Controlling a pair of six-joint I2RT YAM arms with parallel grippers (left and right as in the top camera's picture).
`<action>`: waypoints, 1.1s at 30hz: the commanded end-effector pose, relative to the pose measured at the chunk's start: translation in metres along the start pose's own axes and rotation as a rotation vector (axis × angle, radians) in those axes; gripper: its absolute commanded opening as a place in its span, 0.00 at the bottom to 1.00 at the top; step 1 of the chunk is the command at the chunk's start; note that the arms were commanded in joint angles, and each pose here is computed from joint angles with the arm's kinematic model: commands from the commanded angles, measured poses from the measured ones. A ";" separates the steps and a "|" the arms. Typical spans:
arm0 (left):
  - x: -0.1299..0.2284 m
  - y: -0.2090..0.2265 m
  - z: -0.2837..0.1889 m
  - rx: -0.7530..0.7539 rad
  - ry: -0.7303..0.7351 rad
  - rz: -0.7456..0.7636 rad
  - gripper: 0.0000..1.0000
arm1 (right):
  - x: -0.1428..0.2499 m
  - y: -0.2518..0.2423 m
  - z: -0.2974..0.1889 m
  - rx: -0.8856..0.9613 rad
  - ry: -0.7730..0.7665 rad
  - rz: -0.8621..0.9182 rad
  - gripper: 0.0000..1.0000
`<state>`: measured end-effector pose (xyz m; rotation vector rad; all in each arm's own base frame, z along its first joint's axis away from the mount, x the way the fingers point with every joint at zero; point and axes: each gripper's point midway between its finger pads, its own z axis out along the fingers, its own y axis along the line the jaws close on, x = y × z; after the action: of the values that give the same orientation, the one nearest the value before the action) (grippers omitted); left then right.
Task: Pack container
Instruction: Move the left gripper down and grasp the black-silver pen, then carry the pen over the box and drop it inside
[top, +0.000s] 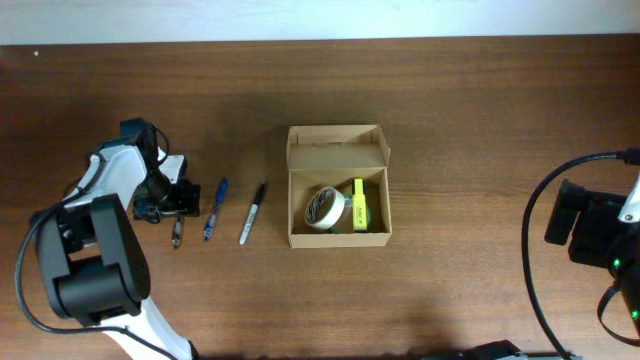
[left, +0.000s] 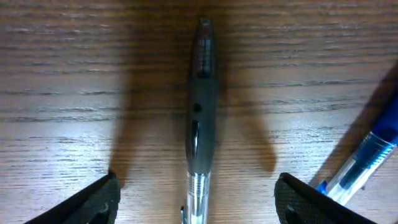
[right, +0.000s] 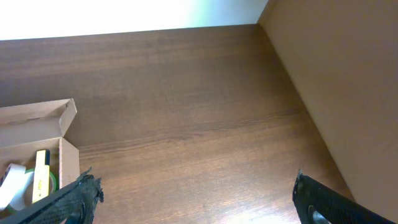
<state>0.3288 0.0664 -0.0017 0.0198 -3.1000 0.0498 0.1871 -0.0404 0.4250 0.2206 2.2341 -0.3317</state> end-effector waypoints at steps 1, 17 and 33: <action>0.004 0.004 0.009 -0.019 0.023 0.015 0.77 | 0.000 -0.001 -0.001 0.004 -0.003 -0.010 0.99; -0.001 0.017 0.009 -0.096 0.006 0.006 0.09 | 0.003 -0.001 -0.001 0.002 0.004 -0.013 0.99; -0.029 -0.006 -0.027 -0.041 -0.065 -0.037 0.02 | 0.003 -0.002 -0.003 0.001 -0.003 -0.010 0.99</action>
<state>0.3336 0.0762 0.0038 0.1040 -3.0963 -0.0511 0.1853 -0.0407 0.4232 0.2185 2.2438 -0.3358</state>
